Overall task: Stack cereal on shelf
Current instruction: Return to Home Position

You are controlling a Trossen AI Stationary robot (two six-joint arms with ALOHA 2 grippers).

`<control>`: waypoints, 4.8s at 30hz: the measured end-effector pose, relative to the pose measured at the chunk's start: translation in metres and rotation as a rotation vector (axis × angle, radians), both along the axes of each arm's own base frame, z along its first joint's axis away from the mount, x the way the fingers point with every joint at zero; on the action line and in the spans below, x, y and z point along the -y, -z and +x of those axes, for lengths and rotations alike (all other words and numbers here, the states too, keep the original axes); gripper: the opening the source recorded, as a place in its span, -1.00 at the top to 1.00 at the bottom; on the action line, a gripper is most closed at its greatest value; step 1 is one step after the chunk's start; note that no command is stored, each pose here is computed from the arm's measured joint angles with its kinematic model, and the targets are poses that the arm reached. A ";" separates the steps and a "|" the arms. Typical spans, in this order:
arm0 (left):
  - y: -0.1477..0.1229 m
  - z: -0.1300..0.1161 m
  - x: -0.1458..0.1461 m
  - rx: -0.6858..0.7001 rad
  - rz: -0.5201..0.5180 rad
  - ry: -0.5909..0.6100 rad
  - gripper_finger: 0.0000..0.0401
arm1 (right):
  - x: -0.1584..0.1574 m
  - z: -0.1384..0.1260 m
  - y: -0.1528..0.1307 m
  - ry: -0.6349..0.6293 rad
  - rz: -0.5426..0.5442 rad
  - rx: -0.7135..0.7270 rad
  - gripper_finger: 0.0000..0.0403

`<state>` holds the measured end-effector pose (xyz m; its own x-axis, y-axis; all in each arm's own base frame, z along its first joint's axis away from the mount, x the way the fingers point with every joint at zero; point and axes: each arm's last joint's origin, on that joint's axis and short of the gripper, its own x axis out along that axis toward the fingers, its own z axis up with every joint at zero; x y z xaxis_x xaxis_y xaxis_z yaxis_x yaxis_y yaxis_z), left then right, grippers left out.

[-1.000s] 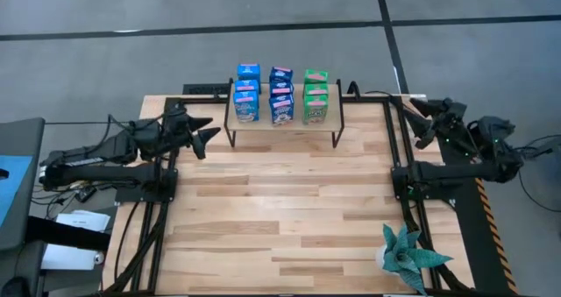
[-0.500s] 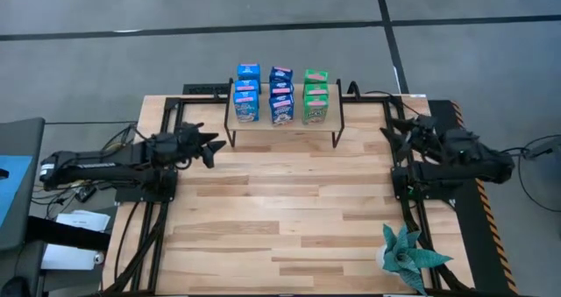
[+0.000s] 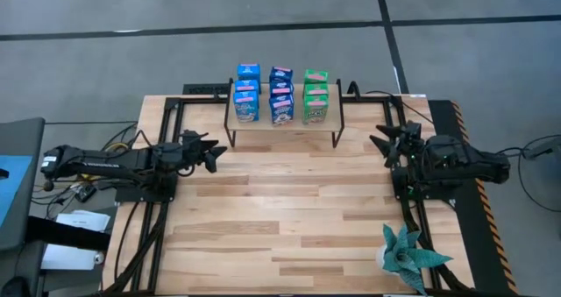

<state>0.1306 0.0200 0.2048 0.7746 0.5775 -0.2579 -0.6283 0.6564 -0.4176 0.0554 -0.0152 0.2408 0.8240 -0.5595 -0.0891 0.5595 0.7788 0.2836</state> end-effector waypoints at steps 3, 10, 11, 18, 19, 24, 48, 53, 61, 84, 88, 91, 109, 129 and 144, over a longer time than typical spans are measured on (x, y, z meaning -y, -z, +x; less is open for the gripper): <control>0.000 0.000 0.001 -0.003 -0.003 0.003 -0.20 | 0.000 0.002 0.003 0.004 0.024 0.008 -0.42; 0.007 -0.002 0.001 -0.045 -0.045 -0.012 -0.20 | 0.001 0.006 0.015 0.044 0.052 0.000 -0.42; 0.007 -0.003 0.001 -0.051 -0.052 -0.011 -0.20 | 0.001 0.006 0.016 0.045 0.055 -0.002 -0.42; 0.014 -0.005 0.002 -0.141 -0.040 0.026 -0.20 | 0.001 0.005 0.021 0.076 0.120 -0.001 -0.42; 0.015 -0.006 0.002 -0.159 -0.034 0.029 -0.20 | 0.001 0.005 0.021 0.082 0.156 0.017 -0.42; 0.019 -0.008 0.002 -0.225 -0.025 0.033 -0.20 | 0.001 0.005 0.023 0.098 0.240 0.056 -0.42; 0.024 -0.011 0.002 -0.283 -0.031 0.032 -0.20 | 0.001 0.005 0.023 0.096 0.242 0.058 -0.42; 0.024 -0.011 0.002 -0.283 -0.031 0.032 -0.20 | 0.001 0.005 0.023 0.096 0.243 0.058 -0.42; 0.024 -0.011 0.002 -0.282 -0.031 0.032 -0.20 | 0.001 0.005 0.023 0.095 0.243 0.058 -0.42; 0.024 -0.011 0.002 -0.282 -0.031 0.031 -0.20 | 0.001 0.005 0.023 0.095 0.242 0.058 -0.42; 0.024 -0.011 0.002 -0.282 -0.031 0.032 -0.20 | 0.001 0.005 0.023 0.095 0.242 0.058 -0.42; 0.024 -0.011 0.002 -0.281 -0.031 0.031 -0.20 | 0.001 0.005 0.023 0.095 0.242 0.058 -0.42; 0.024 -0.011 0.002 -0.282 -0.031 0.031 -0.20 | 0.001 0.005 0.023 0.095 0.243 0.058 -0.42; 0.024 -0.011 0.002 -0.282 -0.031 0.031 -0.20 | 0.001 0.005 0.023 0.095 0.243 0.059 -0.42; 0.024 -0.011 0.002 -0.282 -0.031 0.031 -0.20 | 0.001 0.005 0.023 0.095 0.243 0.058 -0.42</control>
<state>0.1194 0.0183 0.1812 0.6871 0.5428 -0.4830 -0.7023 0.6668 -0.2496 0.0601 -0.0163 0.2177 0.7762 -0.6030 -0.1839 0.6043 0.6286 0.4895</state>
